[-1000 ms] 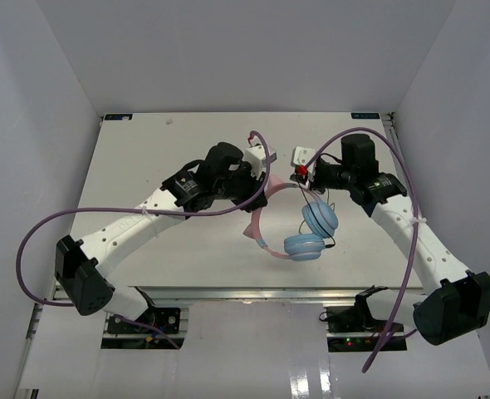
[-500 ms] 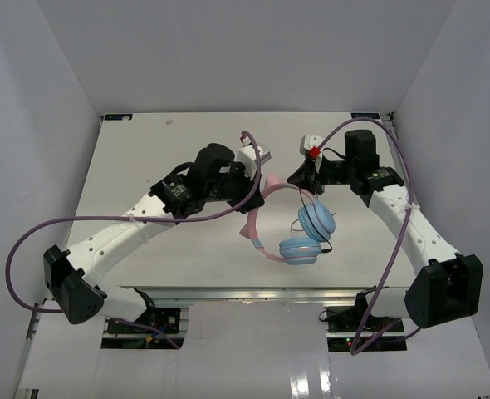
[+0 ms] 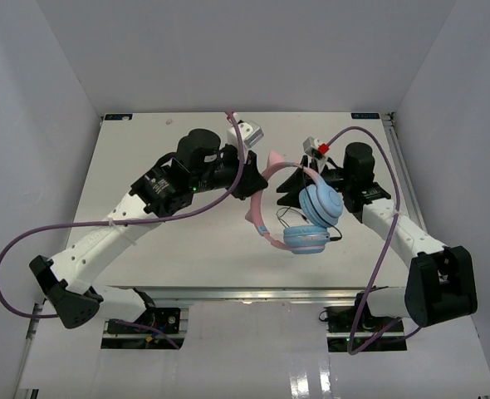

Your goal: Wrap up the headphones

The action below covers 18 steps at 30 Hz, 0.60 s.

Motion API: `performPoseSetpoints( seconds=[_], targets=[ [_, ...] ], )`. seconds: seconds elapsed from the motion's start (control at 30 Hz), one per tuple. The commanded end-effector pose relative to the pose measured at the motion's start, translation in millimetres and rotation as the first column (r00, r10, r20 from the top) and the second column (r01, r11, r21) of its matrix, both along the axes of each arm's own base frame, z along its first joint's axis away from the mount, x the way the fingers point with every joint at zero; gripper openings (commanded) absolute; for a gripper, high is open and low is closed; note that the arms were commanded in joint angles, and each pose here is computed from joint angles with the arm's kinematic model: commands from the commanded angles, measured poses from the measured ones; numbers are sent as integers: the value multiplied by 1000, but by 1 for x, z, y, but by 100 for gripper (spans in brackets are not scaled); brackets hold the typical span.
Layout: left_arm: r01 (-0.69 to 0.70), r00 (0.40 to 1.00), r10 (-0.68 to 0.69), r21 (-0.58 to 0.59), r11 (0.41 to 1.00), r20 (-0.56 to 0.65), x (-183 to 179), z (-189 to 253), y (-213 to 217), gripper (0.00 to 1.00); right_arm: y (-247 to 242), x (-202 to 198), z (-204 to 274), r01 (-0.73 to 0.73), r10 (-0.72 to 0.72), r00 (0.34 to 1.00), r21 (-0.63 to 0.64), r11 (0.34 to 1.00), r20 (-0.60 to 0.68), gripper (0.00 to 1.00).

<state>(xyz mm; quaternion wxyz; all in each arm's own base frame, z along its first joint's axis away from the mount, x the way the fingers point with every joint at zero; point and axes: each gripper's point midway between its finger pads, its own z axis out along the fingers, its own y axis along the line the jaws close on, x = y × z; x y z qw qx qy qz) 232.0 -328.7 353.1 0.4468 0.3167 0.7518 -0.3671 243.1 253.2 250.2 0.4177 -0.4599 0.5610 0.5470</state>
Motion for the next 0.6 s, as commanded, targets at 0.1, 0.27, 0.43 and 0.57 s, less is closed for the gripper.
performPoseSetpoints(
  seconds=[0.1,0.27,0.43,0.57],
  targets=[
    [-114,991,125,-212,971,42,18,94,-5,0,14,-27,10,-93,94,996,86,992,0,54],
    [-289,951,309,-300,909,21,42,129,10,0,12,-37,8,-99,102,995,111,989,-21,53],
    [-510,840,543,-358,782,-12,69,144,44,0,9,-47,4,-93,96,995,113,989,-22,46],
    [-635,734,677,-400,661,-46,84,153,70,0,7,-51,6,-81,84,996,118,990,-17,29]
  ],
)
